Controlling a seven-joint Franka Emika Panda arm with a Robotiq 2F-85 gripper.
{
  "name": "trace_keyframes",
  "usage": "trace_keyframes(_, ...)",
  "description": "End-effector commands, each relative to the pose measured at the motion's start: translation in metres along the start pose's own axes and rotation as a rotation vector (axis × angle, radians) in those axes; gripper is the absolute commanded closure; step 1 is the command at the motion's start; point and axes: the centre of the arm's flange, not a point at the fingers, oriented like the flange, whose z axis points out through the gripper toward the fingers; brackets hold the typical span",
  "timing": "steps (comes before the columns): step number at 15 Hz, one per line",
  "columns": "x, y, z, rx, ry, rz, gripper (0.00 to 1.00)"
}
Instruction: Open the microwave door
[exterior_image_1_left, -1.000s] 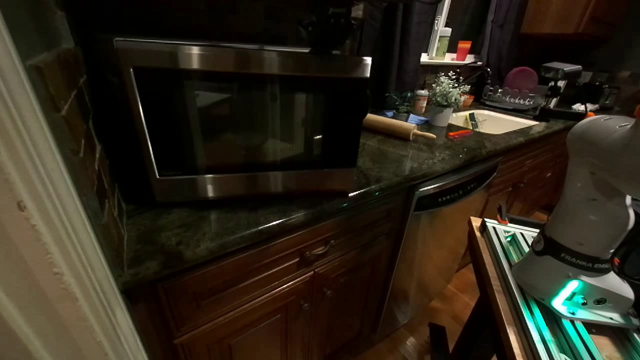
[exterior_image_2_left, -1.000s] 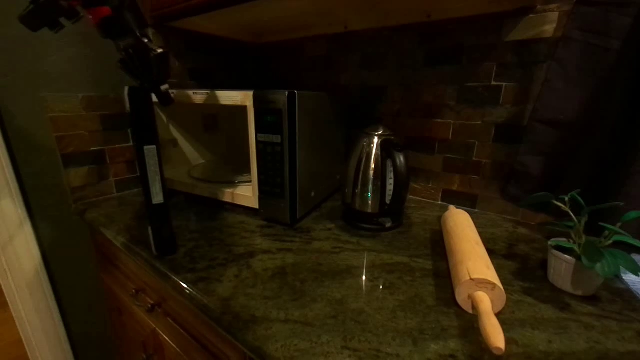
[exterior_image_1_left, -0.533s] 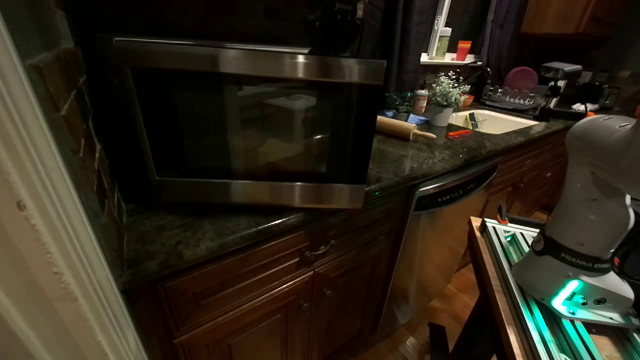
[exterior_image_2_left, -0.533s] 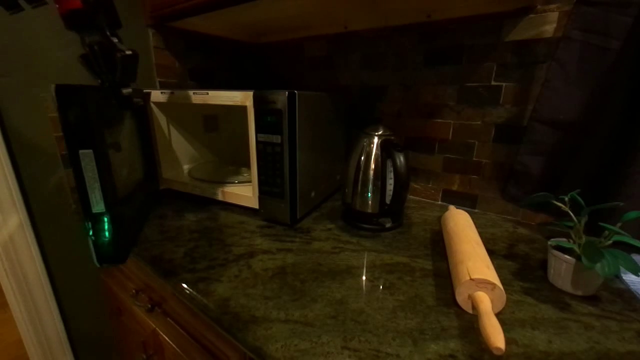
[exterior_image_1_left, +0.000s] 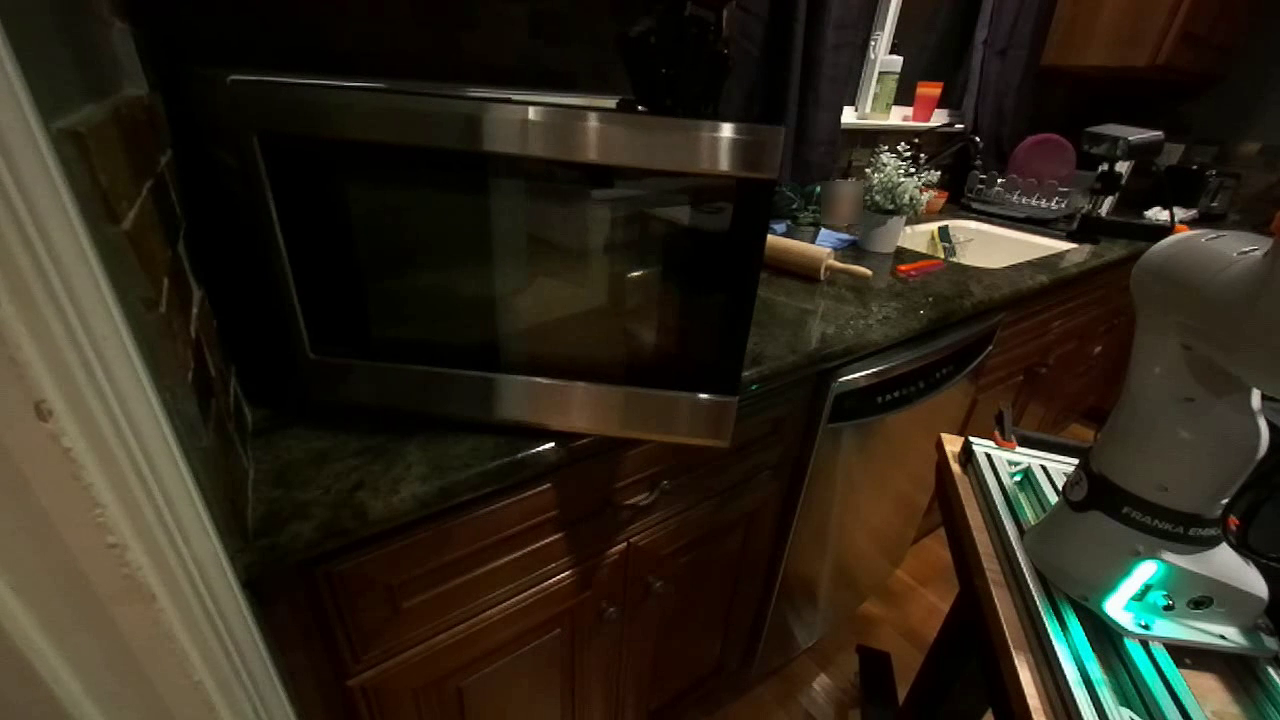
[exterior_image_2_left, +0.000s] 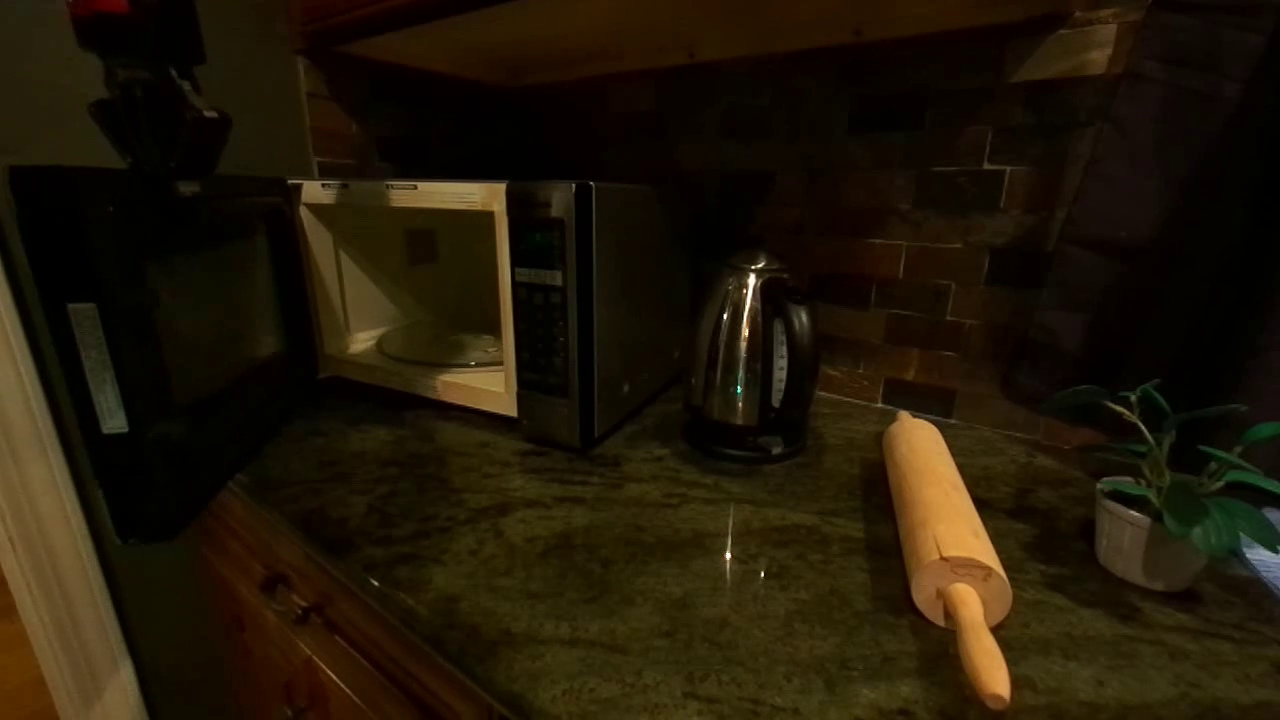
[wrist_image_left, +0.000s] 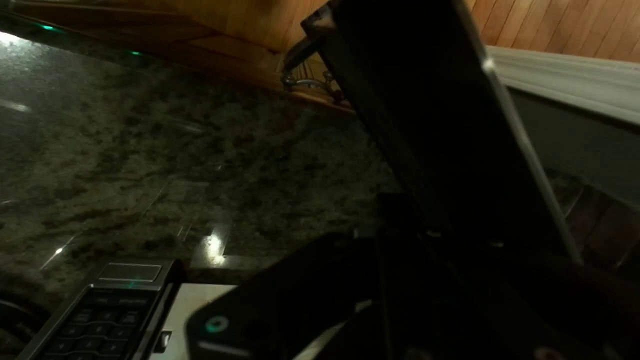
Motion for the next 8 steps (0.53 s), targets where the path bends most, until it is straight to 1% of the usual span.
trace_keyframes(1, -0.01, -0.006, 0.004, 0.049, -0.09, -0.064, 1.0)
trace_keyframes(4, -0.017, -0.012, 0.005, 0.093, -0.155, -0.109, 1.0)
trace_keyframes(8, -0.028, -0.018, 0.009, 0.119, -0.202, -0.181, 1.0)
